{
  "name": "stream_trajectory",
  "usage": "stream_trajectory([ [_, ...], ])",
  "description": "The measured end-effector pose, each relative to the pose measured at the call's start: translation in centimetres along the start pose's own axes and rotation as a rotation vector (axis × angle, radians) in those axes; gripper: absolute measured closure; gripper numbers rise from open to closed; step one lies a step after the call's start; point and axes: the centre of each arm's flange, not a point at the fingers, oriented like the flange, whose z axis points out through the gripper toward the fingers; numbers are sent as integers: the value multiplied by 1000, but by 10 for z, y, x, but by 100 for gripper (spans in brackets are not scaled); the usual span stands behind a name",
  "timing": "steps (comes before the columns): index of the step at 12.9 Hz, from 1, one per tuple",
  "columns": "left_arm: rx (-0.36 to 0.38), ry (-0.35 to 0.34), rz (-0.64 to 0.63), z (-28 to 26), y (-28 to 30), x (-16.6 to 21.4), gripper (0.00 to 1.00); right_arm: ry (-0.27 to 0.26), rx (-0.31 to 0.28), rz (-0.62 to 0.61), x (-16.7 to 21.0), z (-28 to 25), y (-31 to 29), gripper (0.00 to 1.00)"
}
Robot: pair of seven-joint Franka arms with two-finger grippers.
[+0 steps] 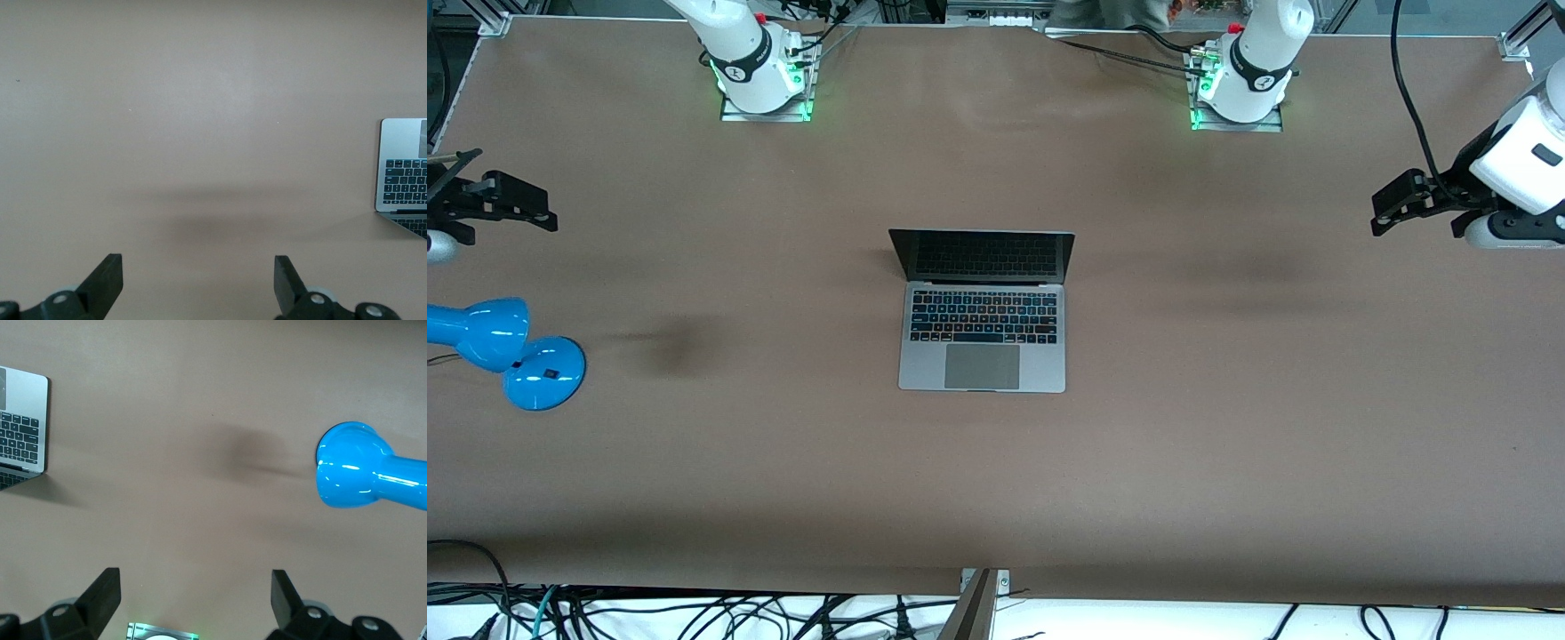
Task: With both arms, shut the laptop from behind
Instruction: 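Raise the left gripper from its rest pose toward the laptop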
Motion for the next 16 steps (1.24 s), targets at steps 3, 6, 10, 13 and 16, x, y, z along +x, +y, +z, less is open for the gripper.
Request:
stream_trajectory([
  [3,0,-1,0,1,0,1,0,0,0,1,0,0,1,0],
  [6,0,-1,-3,1,-2,1,0,0,0,2,0,0,1,0],
  [10,0,-4,-5,3,-3,1,0,0,0,2,0,0,1,0],
  [13,-27,-16,-5,8,1,1,0,0,0,4,-1,0,2,0],
  [16,-41,-26,16,27,15,0,0,0,0,6,-1,0,3,0],
])
